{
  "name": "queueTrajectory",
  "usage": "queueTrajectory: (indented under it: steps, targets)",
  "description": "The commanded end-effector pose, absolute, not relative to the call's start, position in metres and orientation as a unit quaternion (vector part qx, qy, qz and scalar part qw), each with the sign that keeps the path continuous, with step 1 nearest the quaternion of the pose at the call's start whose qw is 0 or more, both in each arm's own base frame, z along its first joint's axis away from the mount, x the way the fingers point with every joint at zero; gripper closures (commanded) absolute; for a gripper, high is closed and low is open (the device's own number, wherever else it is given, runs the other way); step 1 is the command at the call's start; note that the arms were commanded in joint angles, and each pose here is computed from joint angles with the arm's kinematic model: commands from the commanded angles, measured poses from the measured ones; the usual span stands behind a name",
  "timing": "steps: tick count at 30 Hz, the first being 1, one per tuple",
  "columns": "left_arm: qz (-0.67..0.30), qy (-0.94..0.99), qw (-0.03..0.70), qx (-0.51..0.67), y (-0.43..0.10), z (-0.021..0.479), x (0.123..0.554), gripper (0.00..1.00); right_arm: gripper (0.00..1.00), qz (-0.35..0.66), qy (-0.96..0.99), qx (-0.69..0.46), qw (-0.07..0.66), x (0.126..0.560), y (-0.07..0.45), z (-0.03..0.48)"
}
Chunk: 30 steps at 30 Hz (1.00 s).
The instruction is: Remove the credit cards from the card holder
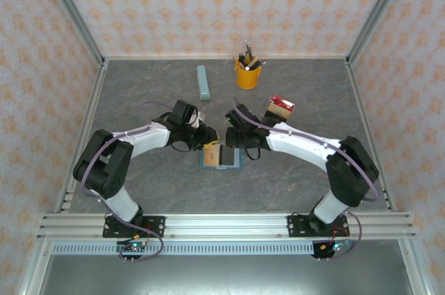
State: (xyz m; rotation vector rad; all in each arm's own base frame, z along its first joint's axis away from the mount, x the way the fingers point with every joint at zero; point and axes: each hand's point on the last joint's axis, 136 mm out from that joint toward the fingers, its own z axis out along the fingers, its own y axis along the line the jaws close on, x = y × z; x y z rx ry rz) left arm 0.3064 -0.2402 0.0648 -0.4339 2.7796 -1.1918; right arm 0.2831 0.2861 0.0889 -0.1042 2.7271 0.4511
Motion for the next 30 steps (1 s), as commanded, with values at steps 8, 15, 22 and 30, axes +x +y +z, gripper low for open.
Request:
queueTrajectory:
  steps: [8, 15, 22, 30]
  targets:
    - [-0.384, 0.916, 0.021, -0.115, -0.252, 0.055, 0.295, 0.77, 0.80, 0.095, 0.988, -0.024, 0.123, 0.273, 0.277, 0.053]
    - [-0.386, 0.916, 0.011, -0.108, -0.258, 0.047, 0.296, 0.77, 0.80, 0.074, 0.992, -0.025, 0.099, 0.269, 0.273, 0.034]
    - [-0.390, 0.916, 0.003, -0.097, -0.262, 0.044, 0.293, 0.76, 0.80, 0.067, 0.994, -0.030, 0.080, 0.267, 0.273, 0.021]
    - [-0.379, 0.921, -0.004, -0.093, -0.261, 0.034, 0.292, 0.74, 0.80, 0.064, 0.995, -0.031, 0.067, 0.264, 0.273, 0.013]
